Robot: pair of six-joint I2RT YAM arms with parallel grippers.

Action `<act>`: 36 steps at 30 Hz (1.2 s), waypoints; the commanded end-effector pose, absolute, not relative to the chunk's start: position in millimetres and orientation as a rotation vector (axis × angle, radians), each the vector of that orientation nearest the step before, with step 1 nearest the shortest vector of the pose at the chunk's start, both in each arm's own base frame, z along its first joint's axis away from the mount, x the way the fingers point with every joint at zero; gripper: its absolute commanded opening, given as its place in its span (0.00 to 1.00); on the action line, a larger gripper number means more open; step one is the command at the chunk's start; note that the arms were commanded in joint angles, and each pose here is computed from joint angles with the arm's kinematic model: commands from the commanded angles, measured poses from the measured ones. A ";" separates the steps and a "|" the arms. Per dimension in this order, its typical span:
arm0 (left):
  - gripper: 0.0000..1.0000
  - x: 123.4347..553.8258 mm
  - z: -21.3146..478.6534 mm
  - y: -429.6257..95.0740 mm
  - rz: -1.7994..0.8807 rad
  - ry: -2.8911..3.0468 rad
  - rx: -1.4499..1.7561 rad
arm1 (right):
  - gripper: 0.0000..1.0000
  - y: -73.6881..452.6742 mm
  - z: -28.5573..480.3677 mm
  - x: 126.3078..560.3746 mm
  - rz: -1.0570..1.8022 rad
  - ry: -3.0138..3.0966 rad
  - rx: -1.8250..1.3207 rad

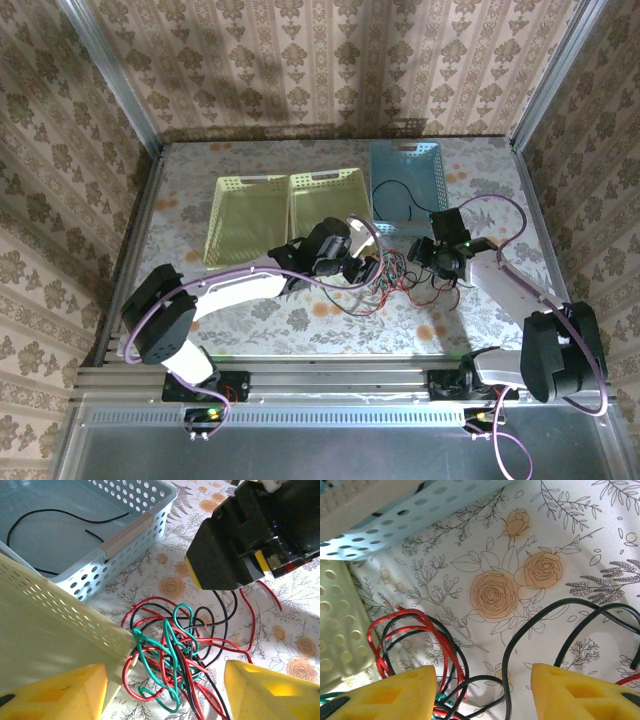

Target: Untangle the cables

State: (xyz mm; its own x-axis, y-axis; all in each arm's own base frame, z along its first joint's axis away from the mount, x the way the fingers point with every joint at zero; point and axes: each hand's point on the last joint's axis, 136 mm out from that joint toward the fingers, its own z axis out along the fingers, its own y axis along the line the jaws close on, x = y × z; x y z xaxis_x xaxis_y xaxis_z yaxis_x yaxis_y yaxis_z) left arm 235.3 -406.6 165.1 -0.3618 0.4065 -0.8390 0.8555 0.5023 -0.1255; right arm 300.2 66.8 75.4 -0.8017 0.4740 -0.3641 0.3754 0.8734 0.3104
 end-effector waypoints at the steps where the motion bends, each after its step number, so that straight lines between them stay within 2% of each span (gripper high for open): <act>1: 0.64 236.1 168.2 -408.0 -0.705 1.951 1.056 | 0.53 64.4 67.7 308.4 0.297 2.602 0.630; 3: 0.64 234.6 167.4 -410.0 -0.703 1.950 1.071 | 0.50 64.6 62.7 313.0 0.298 2.603 0.629; 5: 0.64 233.1 165.5 -412.5 -0.699 1.950 1.093 | 0.44 63.4 55.5 316.7 0.288 2.615 0.632; 10: 0.64 227.9 156.3 -425.2 -0.680 1.943 1.175 | 0.13 60.5 49.7 318.9 0.280 2.633 0.624; 14: 0.64 228.2 146.4 -440.6 -0.683 1.935 1.223 | 0.00 57.6 69.5 312.5 0.298 2.592 0.597; 28: 0.62 222.0 112.9 -483.7 -0.775 1.955 1.328 | 0.00 41.8 194.3 284.8 0.442 2.287 0.600; 34: 0.46 217.8 100.0 -492.0 -0.814 1.972 1.347 | 0.00 51.8 242.2 287.3 0.600 2.149 0.605; 36: 0.37 218.3 97.1 -493.6 -0.814 1.971 1.354 | 0.00 53.2 254.0 287.5 0.632 2.116 0.614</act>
